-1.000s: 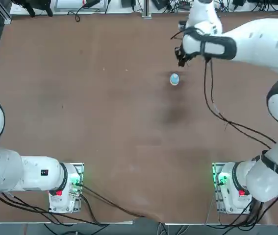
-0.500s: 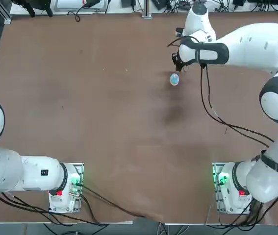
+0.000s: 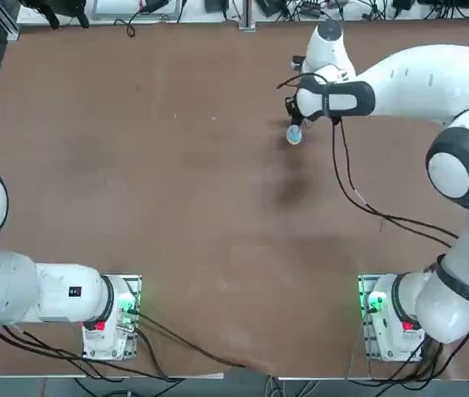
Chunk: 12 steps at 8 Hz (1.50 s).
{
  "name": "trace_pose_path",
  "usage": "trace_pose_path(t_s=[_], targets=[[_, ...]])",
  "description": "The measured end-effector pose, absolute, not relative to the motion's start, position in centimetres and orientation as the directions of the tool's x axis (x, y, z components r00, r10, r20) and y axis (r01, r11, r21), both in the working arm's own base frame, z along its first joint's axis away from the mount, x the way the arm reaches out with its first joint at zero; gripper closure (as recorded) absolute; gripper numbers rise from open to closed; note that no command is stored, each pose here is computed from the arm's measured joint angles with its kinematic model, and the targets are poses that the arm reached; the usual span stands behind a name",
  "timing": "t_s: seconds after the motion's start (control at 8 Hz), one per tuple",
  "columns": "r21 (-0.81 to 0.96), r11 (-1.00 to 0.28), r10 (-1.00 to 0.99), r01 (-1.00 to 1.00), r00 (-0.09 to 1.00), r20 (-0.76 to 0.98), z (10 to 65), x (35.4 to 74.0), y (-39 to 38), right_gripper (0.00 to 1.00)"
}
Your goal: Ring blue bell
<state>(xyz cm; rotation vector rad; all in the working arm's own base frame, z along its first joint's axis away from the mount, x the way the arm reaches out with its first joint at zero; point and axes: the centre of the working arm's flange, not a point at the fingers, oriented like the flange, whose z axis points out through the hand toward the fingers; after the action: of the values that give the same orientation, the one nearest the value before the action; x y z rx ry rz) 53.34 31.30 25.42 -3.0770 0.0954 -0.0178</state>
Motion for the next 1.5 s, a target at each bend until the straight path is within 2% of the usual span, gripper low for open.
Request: trace_pose_path(t_s=[1.5], targets=[[-0.055,-0.996,-0.063,-0.063,0.998,-0.001,24.43,53.24,31.22,0.99]])
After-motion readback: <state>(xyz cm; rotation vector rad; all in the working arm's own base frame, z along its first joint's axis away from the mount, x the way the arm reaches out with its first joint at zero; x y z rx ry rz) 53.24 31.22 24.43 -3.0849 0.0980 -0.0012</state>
